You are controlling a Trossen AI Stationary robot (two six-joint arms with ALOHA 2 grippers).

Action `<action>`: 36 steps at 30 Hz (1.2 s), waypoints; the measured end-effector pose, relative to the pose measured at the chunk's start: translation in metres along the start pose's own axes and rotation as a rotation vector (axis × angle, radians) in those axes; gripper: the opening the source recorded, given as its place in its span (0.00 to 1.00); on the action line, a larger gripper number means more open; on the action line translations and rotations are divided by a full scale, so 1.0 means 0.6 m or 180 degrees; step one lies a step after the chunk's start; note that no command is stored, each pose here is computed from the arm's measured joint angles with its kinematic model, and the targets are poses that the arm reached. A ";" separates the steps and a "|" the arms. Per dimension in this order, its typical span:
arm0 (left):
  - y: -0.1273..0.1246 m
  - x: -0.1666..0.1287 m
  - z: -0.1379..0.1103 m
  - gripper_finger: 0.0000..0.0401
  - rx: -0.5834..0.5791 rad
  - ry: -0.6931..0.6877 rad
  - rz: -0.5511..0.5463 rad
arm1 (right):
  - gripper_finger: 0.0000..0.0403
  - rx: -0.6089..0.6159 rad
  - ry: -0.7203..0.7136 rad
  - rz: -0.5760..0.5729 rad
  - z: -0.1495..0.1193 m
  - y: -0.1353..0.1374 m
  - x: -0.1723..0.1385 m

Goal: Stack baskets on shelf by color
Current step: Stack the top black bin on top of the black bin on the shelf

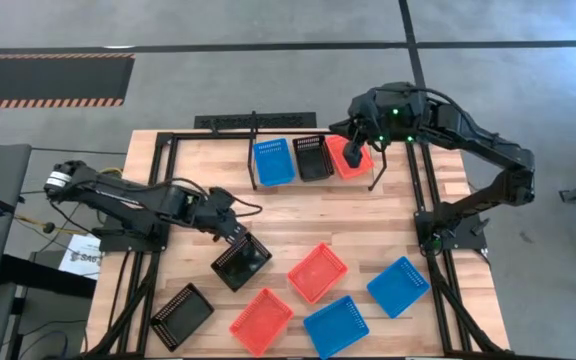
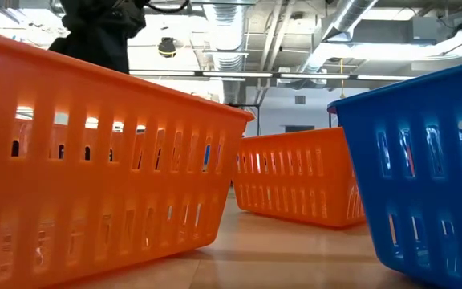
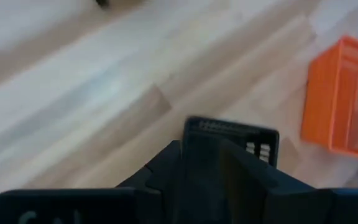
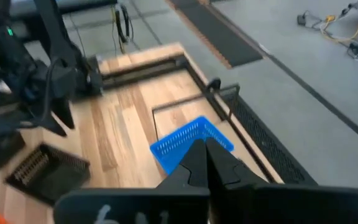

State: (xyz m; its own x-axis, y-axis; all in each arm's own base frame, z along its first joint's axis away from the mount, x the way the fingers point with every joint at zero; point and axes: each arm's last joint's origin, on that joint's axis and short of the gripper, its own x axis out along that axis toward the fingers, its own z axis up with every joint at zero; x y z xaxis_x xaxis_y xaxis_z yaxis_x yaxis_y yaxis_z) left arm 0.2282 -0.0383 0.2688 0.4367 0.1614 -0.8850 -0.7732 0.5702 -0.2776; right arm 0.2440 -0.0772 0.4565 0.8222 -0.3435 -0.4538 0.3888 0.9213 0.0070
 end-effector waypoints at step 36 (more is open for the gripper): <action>-0.095 0.139 -0.007 0.24 -0.0021 0.1016 0.0272 | 0.00 -0.0365 0.0194 0.0024 -0.009 0.001 0.011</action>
State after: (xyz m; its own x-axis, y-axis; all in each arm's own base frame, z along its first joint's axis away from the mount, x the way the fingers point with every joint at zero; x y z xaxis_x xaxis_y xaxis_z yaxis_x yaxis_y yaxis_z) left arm 0.3068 -0.0609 0.2095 0.2048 -0.0529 -0.9774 -0.8042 0.5601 -0.1988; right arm 0.2476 -0.0782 0.4487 0.7967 -0.3281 -0.5075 0.3298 0.9398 -0.0897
